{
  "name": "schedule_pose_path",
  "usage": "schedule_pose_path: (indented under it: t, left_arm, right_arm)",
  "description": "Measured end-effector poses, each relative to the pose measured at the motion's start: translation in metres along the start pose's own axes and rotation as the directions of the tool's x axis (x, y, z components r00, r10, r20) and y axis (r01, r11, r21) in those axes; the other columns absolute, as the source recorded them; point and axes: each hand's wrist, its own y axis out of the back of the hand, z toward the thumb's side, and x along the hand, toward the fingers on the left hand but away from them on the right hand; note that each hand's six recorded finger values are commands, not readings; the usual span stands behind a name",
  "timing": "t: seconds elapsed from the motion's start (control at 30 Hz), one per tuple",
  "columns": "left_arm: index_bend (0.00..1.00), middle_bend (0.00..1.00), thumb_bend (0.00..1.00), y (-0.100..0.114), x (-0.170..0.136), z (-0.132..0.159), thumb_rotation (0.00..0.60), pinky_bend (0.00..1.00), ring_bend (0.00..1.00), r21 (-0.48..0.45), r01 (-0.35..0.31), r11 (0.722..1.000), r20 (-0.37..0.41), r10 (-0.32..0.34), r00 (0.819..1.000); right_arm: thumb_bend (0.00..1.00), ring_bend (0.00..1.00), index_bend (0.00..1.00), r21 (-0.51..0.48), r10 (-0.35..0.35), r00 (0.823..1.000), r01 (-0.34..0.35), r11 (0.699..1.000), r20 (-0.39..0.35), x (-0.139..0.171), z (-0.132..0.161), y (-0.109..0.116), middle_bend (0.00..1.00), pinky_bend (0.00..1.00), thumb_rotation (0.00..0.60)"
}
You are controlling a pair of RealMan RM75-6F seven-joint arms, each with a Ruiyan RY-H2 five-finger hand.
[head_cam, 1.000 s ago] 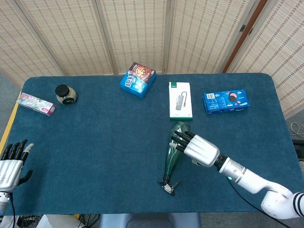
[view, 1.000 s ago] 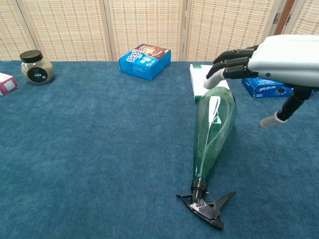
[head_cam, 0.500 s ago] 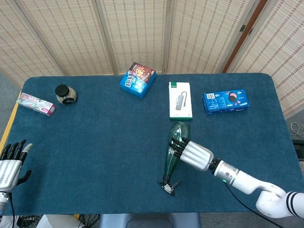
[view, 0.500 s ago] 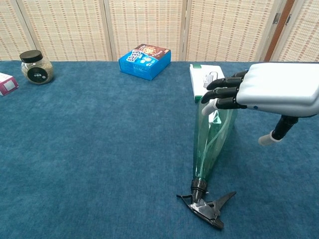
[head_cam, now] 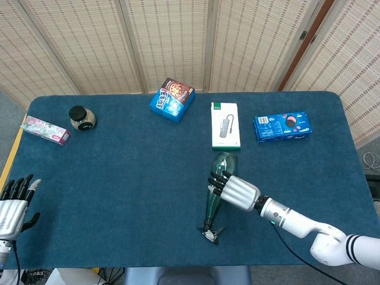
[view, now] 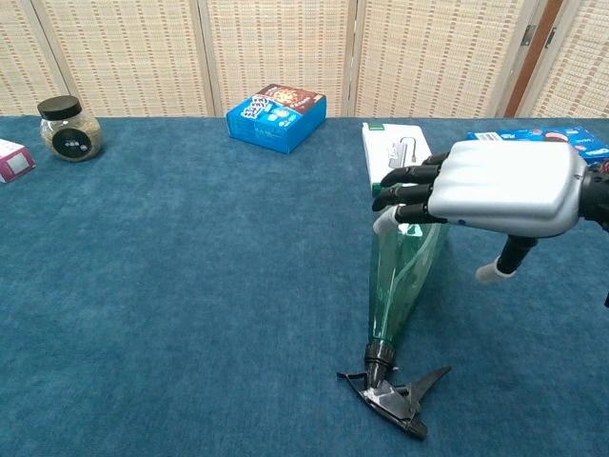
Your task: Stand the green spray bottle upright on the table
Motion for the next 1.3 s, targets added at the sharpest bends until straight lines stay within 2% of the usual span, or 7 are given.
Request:
schedule_pose_path:
  t: [0.7, 0.93, 1.3]
  left_arm:
    - [0.0, 0.0, 0.28, -0.002, -0.004, -0.005, 0.6, 0.0, 0.0, -0.007, 0.007, 1.0, -0.012, -0.007, 1.0]
    - [0.08, 0.0, 0.28, -0.003, -0.005, -0.007, 0.6, 0.0, 0.0, -0.01, 0.012, 1.0, -0.015, -0.012, 1.0]
    - [0.1, 0.0, 0.28, -0.006, -0.007, -0.008, 0.6, 0.0, 0.0, -0.015, 0.018, 1.0, -0.021, -0.018, 1.0]
  right_arm:
    - [0.0, 0.1, 0.21, -0.018, 0.006, 0.996, -0.008, 1.0, -0.086, -0.019, 0.029, -0.003, 0.19, 0.28, 0.6]
    - [0.0, 0.13, 0.21, -0.019, 0.02, 0.996, -0.022, 1.0, -0.092, -0.023, 0.032, -0.008, 0.24, 0.28, 0.6]
    - [0.0, 0.17, 0.27, -0.017, 0.03, 0.995, -0.031, 0.999, -0.097, -0.029, 0.036, -0.012, 0.27, 0.28, 0.6]
